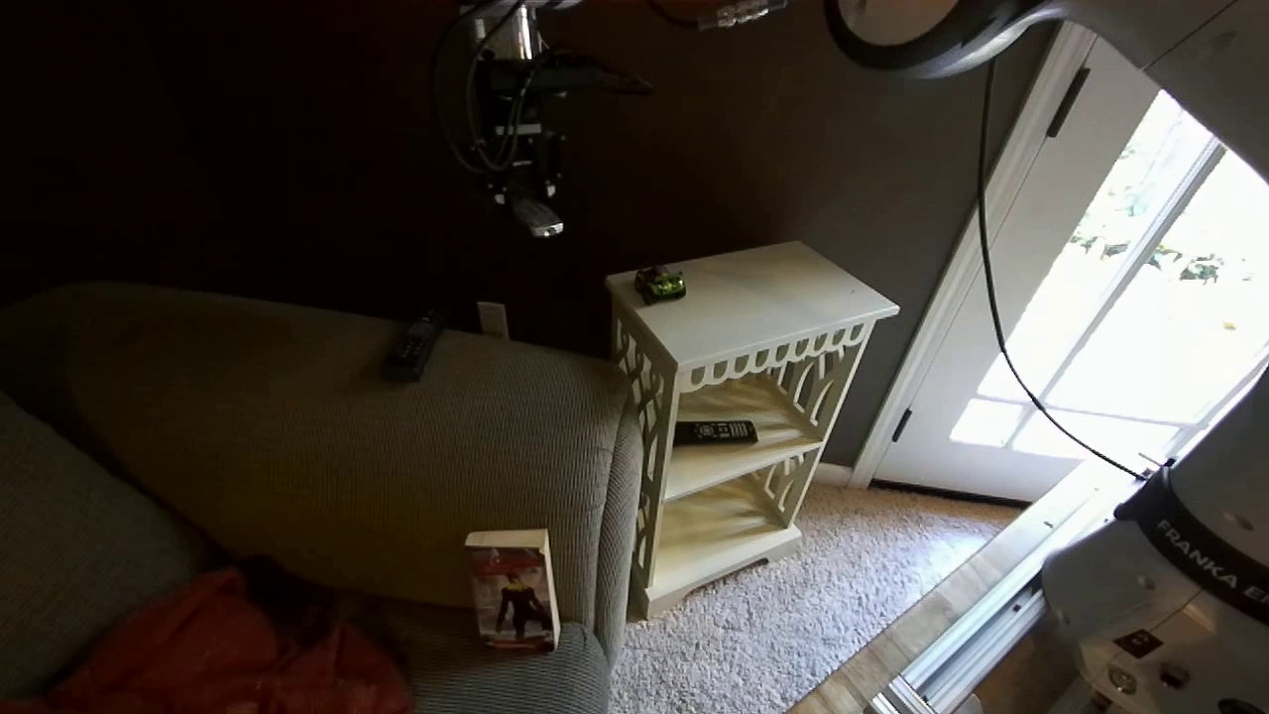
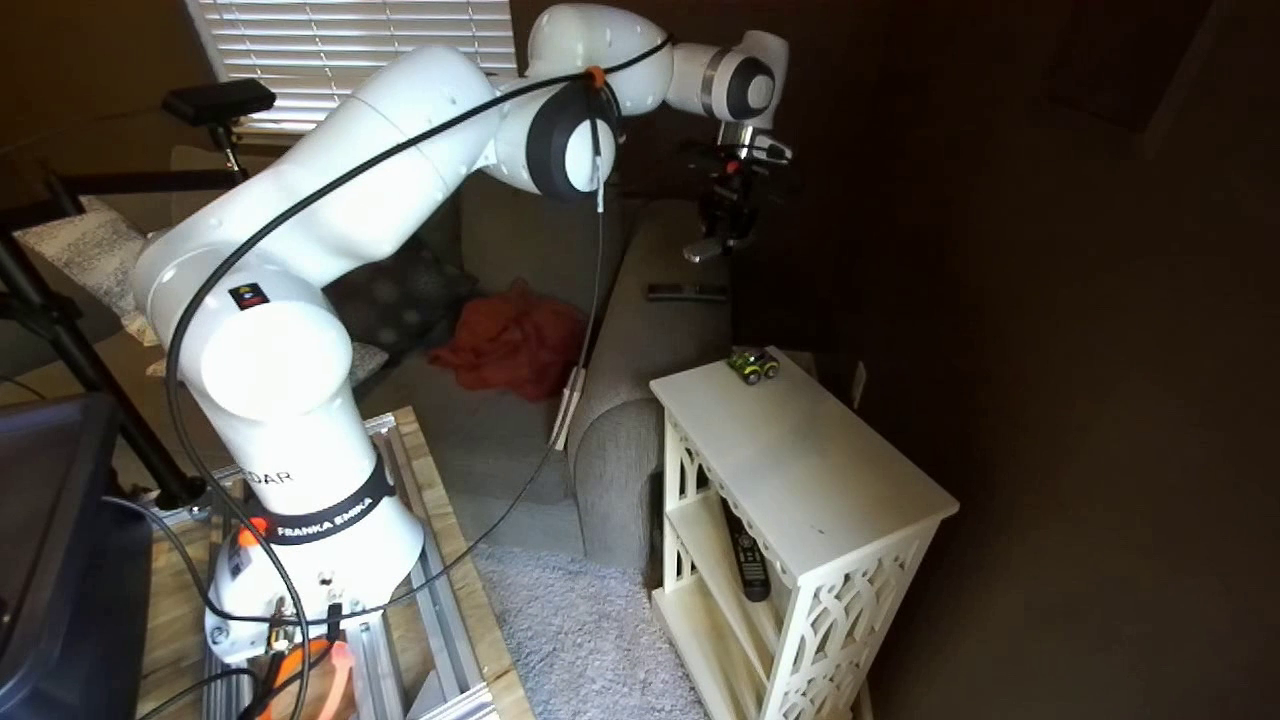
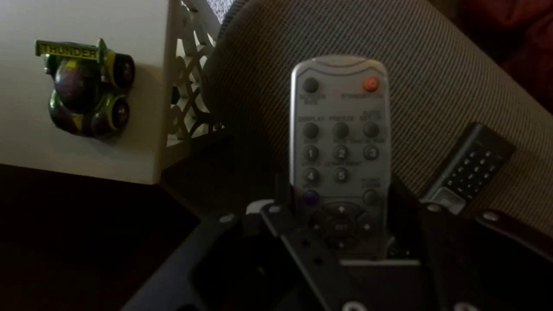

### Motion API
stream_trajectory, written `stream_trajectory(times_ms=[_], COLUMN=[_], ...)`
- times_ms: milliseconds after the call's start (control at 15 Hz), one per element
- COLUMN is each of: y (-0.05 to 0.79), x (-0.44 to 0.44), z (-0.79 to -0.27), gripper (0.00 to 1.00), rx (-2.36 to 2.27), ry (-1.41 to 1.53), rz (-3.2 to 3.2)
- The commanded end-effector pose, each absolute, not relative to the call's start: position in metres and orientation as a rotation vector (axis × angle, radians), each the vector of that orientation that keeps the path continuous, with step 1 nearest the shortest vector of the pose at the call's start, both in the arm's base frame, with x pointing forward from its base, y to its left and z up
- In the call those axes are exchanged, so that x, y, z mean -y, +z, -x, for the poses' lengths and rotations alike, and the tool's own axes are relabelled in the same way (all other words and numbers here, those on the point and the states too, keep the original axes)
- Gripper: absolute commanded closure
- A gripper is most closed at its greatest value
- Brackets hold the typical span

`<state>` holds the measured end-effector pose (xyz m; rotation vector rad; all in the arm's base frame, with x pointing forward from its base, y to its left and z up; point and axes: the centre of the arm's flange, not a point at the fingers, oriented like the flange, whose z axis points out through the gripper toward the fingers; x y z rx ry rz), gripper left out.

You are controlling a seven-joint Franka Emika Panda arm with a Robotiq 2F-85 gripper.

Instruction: Move the toy car to the left and put the remote on the stand

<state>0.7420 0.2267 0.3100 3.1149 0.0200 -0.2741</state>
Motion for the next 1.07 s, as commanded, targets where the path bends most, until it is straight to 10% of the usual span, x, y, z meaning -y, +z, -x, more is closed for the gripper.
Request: stream_trajectory(times_ms=[0,1000], y=[0.304,0.231], x=[-0.168,0.053], z=[-0.683,-0.605], gripper=[0.72,0.72], rx=[-0.196,-0.031], ry=[-0.437,-0.929], rz=[-3.131,-2.923])
